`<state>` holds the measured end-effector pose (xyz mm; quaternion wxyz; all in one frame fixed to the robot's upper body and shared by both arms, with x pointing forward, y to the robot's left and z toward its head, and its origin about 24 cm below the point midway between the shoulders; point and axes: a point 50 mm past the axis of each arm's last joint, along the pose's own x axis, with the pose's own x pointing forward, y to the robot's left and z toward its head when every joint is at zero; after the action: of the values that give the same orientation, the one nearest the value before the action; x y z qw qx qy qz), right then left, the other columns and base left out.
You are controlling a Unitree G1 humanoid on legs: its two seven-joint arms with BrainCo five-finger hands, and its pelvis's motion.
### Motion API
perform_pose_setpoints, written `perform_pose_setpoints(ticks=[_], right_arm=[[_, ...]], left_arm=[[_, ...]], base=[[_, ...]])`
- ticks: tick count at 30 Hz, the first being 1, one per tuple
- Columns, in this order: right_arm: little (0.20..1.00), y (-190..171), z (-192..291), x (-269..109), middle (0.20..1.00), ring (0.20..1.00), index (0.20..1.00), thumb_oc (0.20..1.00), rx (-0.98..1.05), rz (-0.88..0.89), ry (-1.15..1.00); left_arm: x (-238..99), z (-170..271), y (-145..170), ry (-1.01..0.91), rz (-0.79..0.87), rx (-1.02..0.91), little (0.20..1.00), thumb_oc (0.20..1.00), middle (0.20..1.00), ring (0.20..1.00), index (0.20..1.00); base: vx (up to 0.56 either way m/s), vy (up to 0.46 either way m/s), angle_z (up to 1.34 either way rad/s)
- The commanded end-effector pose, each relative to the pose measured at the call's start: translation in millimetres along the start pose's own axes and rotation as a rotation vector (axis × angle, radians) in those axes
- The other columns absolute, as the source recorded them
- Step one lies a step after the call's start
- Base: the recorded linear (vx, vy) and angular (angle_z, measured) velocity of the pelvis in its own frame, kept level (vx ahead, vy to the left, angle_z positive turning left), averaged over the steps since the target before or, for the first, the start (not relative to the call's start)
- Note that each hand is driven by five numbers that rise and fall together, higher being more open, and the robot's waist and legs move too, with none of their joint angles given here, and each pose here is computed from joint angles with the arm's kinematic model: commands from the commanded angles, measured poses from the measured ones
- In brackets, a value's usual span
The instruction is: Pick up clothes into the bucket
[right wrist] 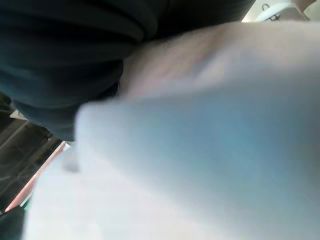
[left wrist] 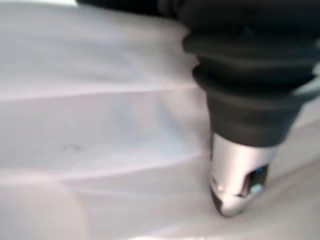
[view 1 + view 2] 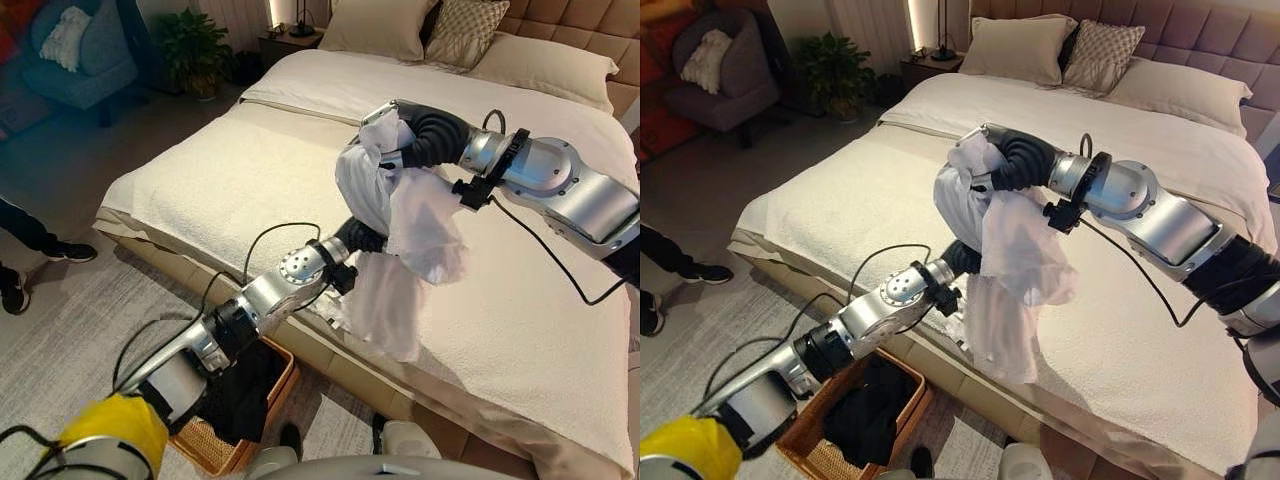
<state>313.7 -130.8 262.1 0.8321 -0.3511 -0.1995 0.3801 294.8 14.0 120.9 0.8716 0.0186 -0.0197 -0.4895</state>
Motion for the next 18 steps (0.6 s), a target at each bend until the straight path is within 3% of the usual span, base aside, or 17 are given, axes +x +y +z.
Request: perform_pose_setpoints(ticks=[1, 2, 10, 17, 18], right_arm=[[0.200, -13, 33, 7, 0.200, 0.200, 0.200, 0.200, 0.050, -0.071, -0.168], [0.200, -17, 26, 8, 0.200, 0.200, 0.200, 0.200, 0.055, -0.104, -0.147], [0.200, -38, -11, -13, 0.200, 0.200, 0.200, 0.200, 0.010, -0.262, 0.000], [0.200, -38, -70, -58, 0.200, 0.200, 0.200, 0.200, 0.051, -0.459, 0.204], [0.200, -32, -88, -75, 0.200, 0.200, 0.200, 0.200, 0.103, -0.521, 0.251]], left_arm=[[4, 5, -12, 0.000, -0.129, -0.118, 0.200, 0.200, 0.200, 0.200, 0.200], [-2, -5, -16, 0.058, -0.182, -0.190, 0.200, 0.200, 0.200, 0.200, 0.200], [-37, -33, -5, 0.128, -0.139, -0.355, 0.200, 0.200, 0.200, 0.200, 0.200], [-74, -56, 11, 0.060, 0.070, -0.511, 0.200, 0.200, 0.200, 0.200, 0.200], [-92, -61, 20, 0.037, 0.153, -0.529, 0.200, 0.200, 0.200, 0.200, 0.200]], base=[[0.00, 0.000, 0.00], [0.00, 0.000, 0.00], [0.00, 0.000, 0.00], [0.00, 0.001, 0.00], [0.00, 0.000, 0.00]])
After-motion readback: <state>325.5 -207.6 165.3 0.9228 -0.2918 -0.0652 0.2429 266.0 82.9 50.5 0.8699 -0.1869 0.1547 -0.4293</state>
